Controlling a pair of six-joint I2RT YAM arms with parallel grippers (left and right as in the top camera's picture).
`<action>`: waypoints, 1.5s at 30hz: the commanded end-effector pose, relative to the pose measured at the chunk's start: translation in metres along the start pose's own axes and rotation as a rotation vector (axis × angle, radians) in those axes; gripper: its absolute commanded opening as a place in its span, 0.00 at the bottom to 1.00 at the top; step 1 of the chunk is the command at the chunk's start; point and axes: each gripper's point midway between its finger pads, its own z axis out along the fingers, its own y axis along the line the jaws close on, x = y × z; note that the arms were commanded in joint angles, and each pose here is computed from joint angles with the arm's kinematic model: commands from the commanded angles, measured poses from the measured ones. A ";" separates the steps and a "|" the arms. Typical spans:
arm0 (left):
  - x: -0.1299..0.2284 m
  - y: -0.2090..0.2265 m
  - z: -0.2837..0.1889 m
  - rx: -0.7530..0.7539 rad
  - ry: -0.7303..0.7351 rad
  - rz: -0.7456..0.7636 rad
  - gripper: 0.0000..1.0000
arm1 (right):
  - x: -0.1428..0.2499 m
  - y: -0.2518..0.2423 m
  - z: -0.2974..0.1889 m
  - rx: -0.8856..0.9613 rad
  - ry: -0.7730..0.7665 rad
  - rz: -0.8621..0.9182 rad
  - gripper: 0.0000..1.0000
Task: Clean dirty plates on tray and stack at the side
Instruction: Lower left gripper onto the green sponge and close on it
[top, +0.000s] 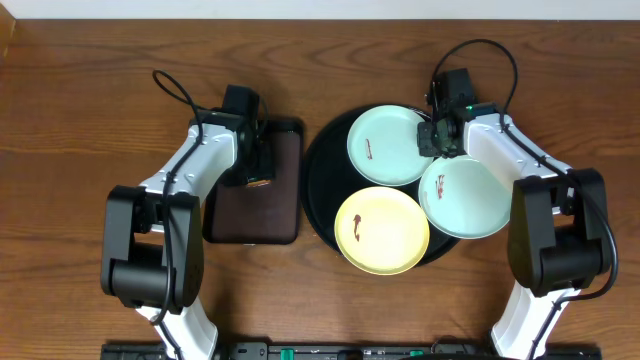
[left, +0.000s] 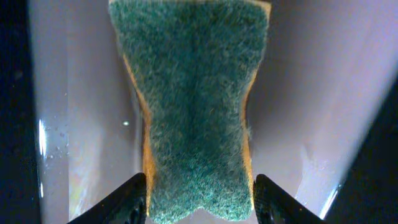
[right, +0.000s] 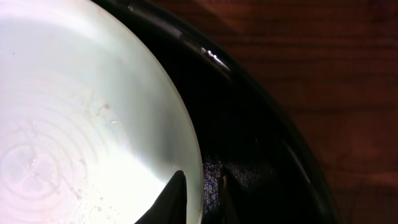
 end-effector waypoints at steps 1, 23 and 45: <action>0.001 -0.002 0.000 0.007 0.001 -0.004 0.56 | 0.008 0.002 0.007 0.001 0.026 -0.003 0.18; -0.039 0.002 -0.002 0.049 -0.149 -0.025 0.39 | 0.008 0.002 0.007 0.001 0.025 -0.003 0.23; -0.052 -0.001 0.022 0.059 -0.180 -0.024 0.64 | 0.008 0.002 0.007 0.002 0.025 -0.003 0.24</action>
